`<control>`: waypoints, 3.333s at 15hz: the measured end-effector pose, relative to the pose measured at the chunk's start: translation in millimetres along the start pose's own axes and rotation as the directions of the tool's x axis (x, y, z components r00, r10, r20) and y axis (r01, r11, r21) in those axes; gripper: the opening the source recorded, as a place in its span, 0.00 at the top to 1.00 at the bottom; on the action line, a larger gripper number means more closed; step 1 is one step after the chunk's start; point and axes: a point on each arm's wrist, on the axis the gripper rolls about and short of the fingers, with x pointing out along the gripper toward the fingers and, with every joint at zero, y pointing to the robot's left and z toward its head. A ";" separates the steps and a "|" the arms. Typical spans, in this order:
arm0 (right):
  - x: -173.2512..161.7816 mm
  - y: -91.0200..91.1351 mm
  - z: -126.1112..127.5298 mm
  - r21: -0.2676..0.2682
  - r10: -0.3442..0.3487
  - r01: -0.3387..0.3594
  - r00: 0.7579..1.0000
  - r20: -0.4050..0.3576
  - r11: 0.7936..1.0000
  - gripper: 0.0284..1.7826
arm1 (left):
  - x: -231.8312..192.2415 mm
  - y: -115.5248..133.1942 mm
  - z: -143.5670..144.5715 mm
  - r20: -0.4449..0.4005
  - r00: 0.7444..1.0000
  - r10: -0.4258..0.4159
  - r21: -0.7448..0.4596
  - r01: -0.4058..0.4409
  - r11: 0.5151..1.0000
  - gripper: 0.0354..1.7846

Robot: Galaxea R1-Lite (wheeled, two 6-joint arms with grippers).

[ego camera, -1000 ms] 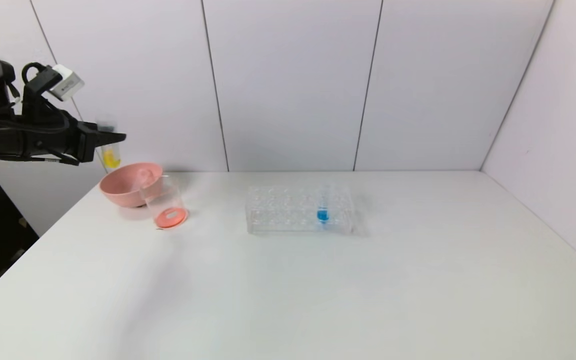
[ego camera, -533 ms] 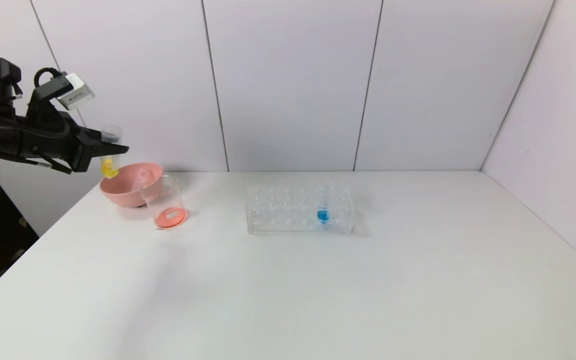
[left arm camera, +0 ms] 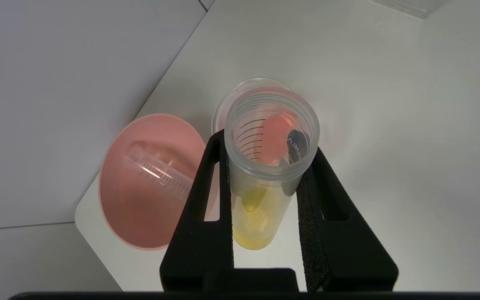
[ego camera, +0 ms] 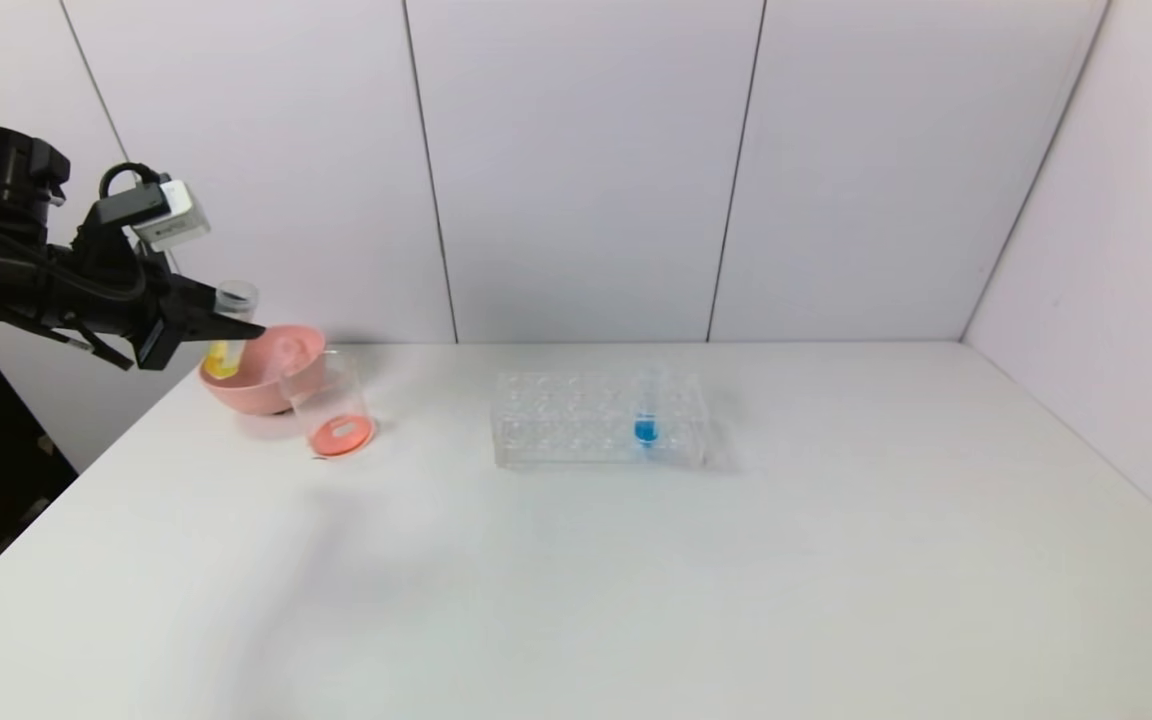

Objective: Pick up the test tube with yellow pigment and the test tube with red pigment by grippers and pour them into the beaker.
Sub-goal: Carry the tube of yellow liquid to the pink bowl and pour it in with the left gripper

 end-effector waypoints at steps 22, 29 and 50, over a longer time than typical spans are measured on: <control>0.0 0.0 0.0 0.000 -0.001 0.001 1.000 0.000 1.000 0.95 | 17.9 1.7 18.0 -0.236 0.972 0.003 0.163 0.036 0.986 0.76; 0.0 0.0 0.0 0.000 -0.001 0.001 1.000 0.000 1.000 0.95 | 20.3 3.0 25.0 -0.367 0.930 0.036 0.168 0.028 0.985 0.76; 0.0 0.0 0.0 0.000 -0.001 0.001 1.000 0.000 1.000 0.95 | 46.0 -0.1 26.6 -0.500 0.863 0.073 0.138 -0.003 0.990 0.76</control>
